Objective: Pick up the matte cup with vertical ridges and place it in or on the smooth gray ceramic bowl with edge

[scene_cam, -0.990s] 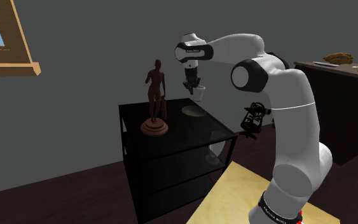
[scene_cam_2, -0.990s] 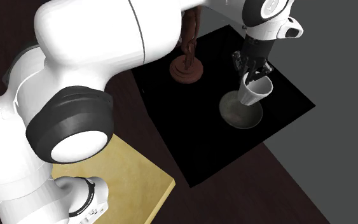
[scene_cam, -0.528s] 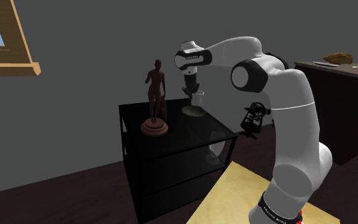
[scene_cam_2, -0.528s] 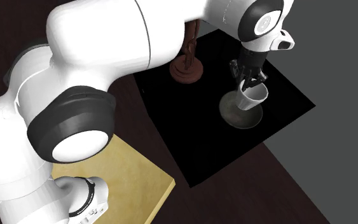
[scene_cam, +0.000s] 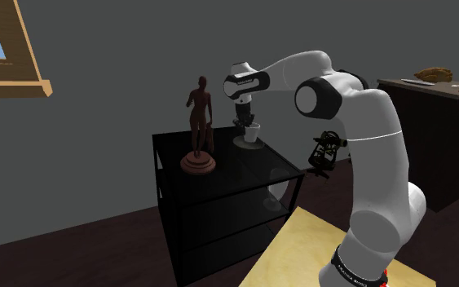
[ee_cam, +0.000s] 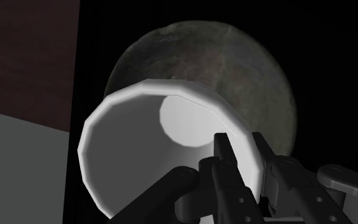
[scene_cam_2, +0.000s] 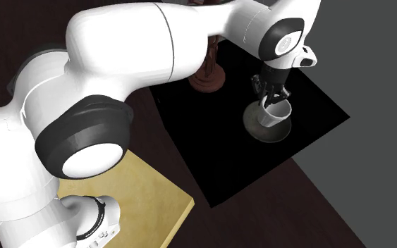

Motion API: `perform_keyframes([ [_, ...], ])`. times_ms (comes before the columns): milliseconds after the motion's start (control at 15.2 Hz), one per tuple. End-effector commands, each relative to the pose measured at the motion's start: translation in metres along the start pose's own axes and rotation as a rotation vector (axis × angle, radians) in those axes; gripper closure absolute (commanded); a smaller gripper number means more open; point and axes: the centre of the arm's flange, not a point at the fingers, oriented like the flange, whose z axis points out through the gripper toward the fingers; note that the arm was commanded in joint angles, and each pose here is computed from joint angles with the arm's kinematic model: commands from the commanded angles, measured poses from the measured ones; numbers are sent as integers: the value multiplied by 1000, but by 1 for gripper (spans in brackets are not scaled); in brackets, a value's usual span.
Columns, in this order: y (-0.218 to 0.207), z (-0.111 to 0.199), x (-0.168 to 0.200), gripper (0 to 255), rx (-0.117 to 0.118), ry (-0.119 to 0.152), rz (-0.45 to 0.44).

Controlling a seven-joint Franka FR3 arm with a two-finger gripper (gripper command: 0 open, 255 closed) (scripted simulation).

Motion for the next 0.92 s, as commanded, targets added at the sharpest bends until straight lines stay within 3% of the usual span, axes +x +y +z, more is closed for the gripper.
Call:
perform_keyframes([
  [0,-1,4,0,255,0,1,0],
  [396,-1,4,0,255,0,1,0],
  [462,-1,4,0,0,0,1,0],
  [792,-1,4,0,0,0,1,0],
  [858,-1,-9,0,0,0,1,0],
])
